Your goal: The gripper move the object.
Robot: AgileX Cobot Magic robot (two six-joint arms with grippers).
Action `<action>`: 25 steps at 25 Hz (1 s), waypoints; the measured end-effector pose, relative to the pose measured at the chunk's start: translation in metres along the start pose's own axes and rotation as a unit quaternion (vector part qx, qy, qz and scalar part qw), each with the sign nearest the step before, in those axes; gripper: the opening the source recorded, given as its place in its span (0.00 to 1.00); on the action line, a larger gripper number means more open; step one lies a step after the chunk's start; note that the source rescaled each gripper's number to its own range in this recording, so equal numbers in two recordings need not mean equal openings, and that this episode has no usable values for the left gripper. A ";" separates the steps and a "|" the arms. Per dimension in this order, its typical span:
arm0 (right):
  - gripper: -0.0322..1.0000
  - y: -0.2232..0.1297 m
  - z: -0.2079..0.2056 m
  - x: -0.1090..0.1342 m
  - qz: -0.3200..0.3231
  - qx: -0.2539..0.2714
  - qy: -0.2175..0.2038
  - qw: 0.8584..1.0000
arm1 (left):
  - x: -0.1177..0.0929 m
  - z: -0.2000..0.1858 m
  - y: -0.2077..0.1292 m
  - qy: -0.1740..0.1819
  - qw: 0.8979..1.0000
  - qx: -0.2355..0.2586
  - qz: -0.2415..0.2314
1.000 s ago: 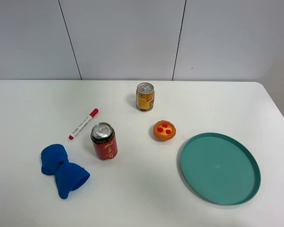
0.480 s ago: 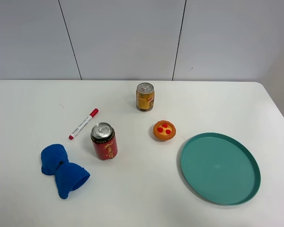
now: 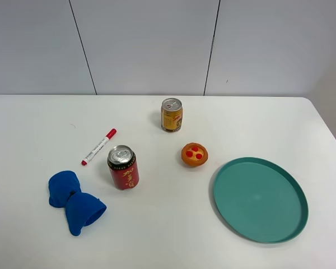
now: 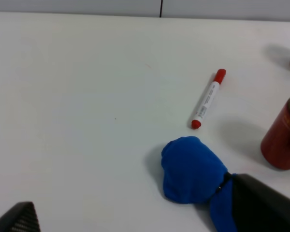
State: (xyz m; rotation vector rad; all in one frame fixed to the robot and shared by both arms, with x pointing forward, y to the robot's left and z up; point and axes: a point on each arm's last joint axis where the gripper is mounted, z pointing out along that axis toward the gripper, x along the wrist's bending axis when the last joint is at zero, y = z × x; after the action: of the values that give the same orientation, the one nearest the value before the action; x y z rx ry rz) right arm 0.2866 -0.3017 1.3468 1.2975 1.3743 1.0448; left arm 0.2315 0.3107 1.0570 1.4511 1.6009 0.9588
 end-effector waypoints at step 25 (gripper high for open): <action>1.00 -0.296 0.014 0.027 0.053 0.190 0.027 0.980 | 0.000 0.000 0.000 0.000 1.000 0.000 0.000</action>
State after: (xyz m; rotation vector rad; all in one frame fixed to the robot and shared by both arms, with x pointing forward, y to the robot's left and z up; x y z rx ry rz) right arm 0.2439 -0.2971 1.0528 1.6455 1.6163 0.9199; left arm 0.2315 0.3107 1.0570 1.4511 1.6009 0.9588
